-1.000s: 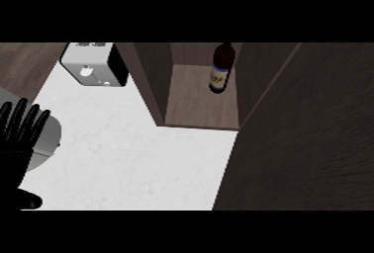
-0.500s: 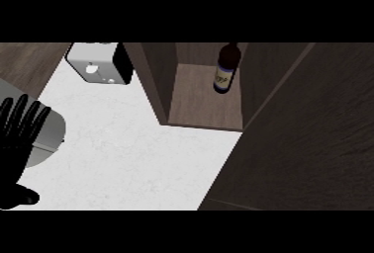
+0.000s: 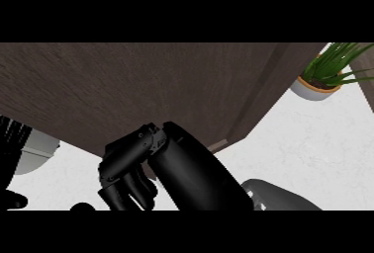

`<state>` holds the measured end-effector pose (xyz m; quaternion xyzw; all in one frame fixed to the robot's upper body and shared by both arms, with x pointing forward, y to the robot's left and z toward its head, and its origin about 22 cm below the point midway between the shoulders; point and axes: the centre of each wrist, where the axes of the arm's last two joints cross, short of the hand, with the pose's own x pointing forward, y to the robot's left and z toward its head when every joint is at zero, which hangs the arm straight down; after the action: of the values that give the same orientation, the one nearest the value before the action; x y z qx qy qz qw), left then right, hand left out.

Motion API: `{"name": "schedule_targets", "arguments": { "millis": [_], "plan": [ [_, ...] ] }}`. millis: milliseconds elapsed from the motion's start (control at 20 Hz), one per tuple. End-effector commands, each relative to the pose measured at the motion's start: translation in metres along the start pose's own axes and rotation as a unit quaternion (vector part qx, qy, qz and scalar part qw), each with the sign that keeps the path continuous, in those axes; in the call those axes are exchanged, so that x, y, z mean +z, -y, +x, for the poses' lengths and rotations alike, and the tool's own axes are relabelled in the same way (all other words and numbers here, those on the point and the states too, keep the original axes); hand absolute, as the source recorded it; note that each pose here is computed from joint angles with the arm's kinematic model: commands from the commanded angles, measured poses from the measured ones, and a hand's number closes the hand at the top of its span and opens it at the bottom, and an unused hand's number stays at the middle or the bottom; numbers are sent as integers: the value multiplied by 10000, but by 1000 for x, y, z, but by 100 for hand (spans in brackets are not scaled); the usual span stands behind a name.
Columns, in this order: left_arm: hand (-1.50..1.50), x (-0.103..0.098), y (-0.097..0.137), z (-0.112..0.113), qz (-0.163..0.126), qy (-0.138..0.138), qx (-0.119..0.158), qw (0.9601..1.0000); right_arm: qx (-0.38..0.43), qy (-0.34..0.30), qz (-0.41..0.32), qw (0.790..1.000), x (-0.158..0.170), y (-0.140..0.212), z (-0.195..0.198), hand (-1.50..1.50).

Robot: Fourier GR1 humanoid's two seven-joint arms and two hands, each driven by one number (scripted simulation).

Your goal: Pick up the wine, place it into the cabinet and close the cabinet

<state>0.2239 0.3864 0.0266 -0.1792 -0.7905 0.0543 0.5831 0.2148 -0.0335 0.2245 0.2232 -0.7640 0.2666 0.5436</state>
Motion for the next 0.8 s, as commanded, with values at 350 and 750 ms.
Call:
{"name": "schedule_targets", "arguments": {
  "millis": [350,750],
  "plan": [
    [-150,1,-16,3,175,96,-62,9998,-643,-326,-490,9962,-85,25,-12,150],
    [-150,7,-18,14,117,61,-79,9999,-519,-575,-739,9943,-82,81,-72,150]
  ]
}}
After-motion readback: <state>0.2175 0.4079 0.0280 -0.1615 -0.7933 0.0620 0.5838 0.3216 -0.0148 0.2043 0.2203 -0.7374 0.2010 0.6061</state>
